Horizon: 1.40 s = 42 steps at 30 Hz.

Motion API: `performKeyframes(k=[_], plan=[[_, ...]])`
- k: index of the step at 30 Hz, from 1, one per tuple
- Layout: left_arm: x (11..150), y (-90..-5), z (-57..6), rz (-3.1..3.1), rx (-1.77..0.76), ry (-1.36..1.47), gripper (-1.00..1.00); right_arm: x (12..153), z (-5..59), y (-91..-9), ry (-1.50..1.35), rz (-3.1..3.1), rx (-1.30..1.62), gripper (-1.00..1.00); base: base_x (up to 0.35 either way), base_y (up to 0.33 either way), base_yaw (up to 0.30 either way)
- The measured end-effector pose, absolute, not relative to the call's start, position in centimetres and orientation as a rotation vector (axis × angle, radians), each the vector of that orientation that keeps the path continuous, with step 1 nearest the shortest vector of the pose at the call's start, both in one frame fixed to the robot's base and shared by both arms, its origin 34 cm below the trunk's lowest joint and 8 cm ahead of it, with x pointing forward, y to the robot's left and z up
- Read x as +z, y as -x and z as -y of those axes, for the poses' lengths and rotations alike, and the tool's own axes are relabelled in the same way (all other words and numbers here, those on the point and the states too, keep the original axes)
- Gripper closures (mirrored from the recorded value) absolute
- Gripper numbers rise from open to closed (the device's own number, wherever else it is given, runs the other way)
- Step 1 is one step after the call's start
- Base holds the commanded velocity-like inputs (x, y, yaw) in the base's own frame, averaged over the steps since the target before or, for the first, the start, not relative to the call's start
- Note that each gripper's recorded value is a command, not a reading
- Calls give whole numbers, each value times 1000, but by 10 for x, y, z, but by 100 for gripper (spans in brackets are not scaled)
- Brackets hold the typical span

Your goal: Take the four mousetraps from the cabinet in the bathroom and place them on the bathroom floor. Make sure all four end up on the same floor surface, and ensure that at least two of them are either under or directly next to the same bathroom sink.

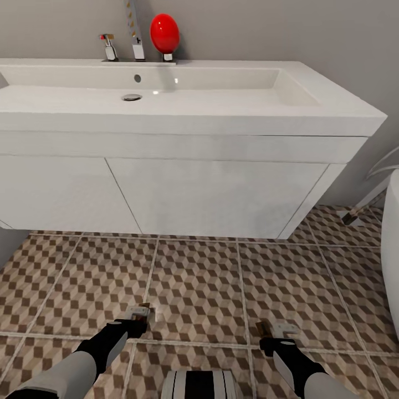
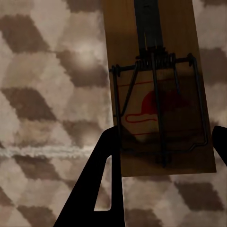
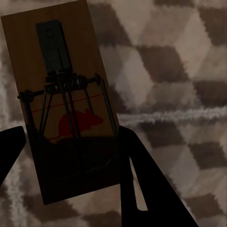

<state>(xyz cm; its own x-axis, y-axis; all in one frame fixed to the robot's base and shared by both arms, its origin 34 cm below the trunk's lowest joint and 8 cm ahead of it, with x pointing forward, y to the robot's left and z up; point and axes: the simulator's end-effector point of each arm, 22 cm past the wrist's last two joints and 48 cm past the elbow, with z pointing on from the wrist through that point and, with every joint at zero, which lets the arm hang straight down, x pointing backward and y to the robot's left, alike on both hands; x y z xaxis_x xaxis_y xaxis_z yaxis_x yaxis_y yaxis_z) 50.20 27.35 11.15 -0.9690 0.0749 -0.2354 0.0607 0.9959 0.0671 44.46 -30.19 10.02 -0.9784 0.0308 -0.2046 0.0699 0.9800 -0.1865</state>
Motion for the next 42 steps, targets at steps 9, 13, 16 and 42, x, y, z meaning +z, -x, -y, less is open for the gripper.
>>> performKeyframes(k=[9, 13, 16, 42], plan=[[111, -499, -274, -2912, 88, -100, 100, 101, 303, -445, -74, -2920, -291, 100, 0, 0, 0], [110, -497, -274, -2918, 90, -97, 100, 101, 303, -447, -74, -2914, -291, 100, 106, 0, 0], [110, -496, -274, -2920, 91, -95, 100, 102, 303, -450, -77, -2896, -292, 100, 246, 0, 0], [110, -497, -274, -2918, 89, -97, 100, 104, 304, -459, -79, -2854, -297, 100, 117, 0, 0]])
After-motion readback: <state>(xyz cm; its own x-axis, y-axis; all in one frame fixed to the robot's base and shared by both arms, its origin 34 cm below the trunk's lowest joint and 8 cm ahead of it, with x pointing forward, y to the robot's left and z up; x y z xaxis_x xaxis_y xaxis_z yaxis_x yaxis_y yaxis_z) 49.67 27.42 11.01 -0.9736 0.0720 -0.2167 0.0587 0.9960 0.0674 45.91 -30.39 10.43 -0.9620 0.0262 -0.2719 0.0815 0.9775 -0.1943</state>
